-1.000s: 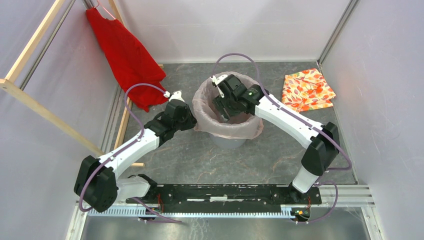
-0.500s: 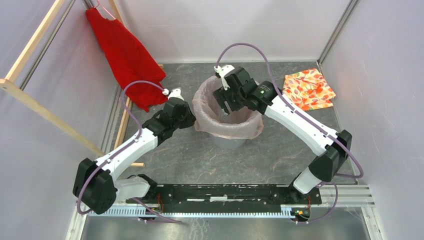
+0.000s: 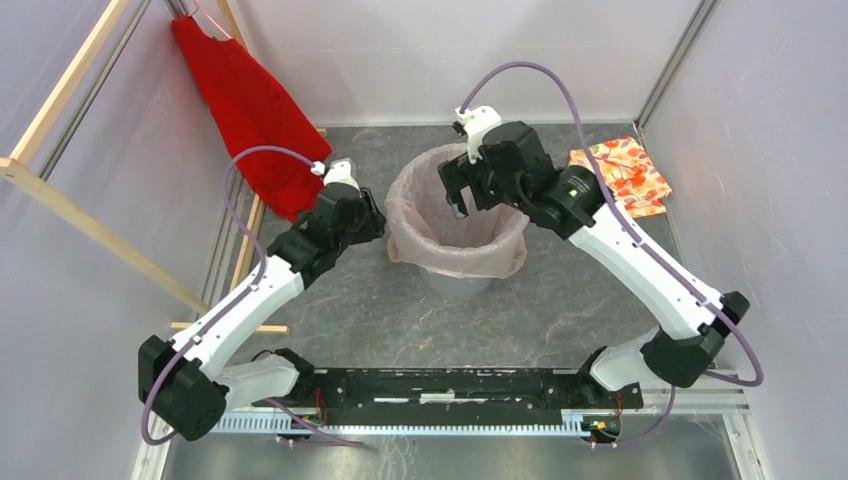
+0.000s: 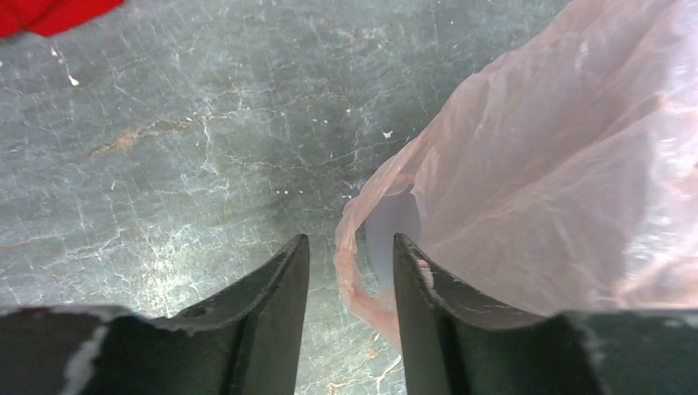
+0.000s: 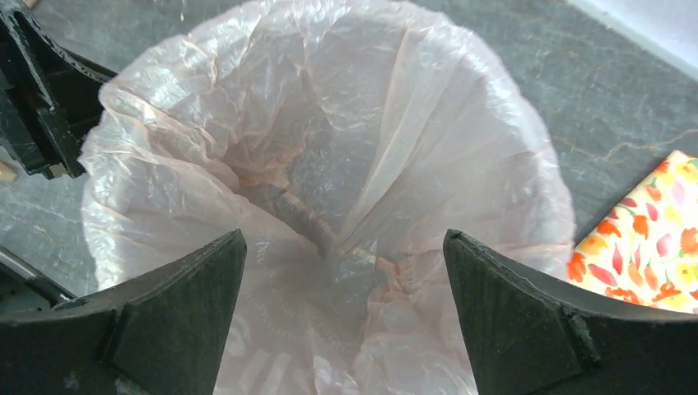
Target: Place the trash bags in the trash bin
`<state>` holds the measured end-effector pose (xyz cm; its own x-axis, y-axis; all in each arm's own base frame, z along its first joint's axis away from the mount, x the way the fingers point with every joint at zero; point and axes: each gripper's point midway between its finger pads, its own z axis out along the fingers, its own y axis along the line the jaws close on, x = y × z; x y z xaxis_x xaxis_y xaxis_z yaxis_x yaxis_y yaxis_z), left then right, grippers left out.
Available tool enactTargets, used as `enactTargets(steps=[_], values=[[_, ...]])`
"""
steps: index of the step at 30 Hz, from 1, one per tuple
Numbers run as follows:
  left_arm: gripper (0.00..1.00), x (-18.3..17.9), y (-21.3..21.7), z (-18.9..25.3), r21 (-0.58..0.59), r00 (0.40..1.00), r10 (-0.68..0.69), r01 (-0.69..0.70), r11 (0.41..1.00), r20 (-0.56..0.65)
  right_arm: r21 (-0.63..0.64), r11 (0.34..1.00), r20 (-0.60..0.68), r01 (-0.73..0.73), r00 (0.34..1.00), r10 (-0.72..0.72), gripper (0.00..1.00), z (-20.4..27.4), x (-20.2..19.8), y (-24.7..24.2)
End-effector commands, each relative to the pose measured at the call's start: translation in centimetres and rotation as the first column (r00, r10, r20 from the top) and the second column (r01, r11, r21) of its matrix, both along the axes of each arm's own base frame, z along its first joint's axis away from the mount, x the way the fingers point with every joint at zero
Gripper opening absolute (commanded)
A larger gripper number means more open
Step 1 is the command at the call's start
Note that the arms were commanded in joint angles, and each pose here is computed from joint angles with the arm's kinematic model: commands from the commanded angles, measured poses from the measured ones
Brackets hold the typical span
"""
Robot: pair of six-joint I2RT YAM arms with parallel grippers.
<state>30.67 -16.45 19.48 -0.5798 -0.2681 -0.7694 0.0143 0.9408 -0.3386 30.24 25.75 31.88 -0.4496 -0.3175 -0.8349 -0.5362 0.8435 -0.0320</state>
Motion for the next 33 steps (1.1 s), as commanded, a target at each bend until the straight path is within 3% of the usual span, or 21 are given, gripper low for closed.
enactTargets(steps=[1,10,24,33], values=[[0.54,0.1,1.0,3.7,0.032,0.997,-0.001,-0.002,0.999,0.083,0.086,0.996,0.138,0.032,0.989,-0.044,0.98,5.7,-0.4,-1.7],[0.99,-1.5,1.6,9.0,0.007,0.985,-0.037,0.037,0.999,0.166,0.184,0.978,0.236,0.097,0.962,-0.139,0.98,6.5,-2.6,-5.6],[1.0,-4.7,1.9,11.8,-0.016,0.964,-0.131,0.139,0.99,0.233,0.33,0.925,0.338,0.188,0.891,-0.301,0.98,3.9,-5.0,-11.0],[1.0,-4.6,1.4,12.9,-0.013,0.949,-0.164,0.173,0.985,0.269,0.384,0.901,0.35,0.2,0.872,-0.343,0.98,3.5,-5.5,-12.0]])
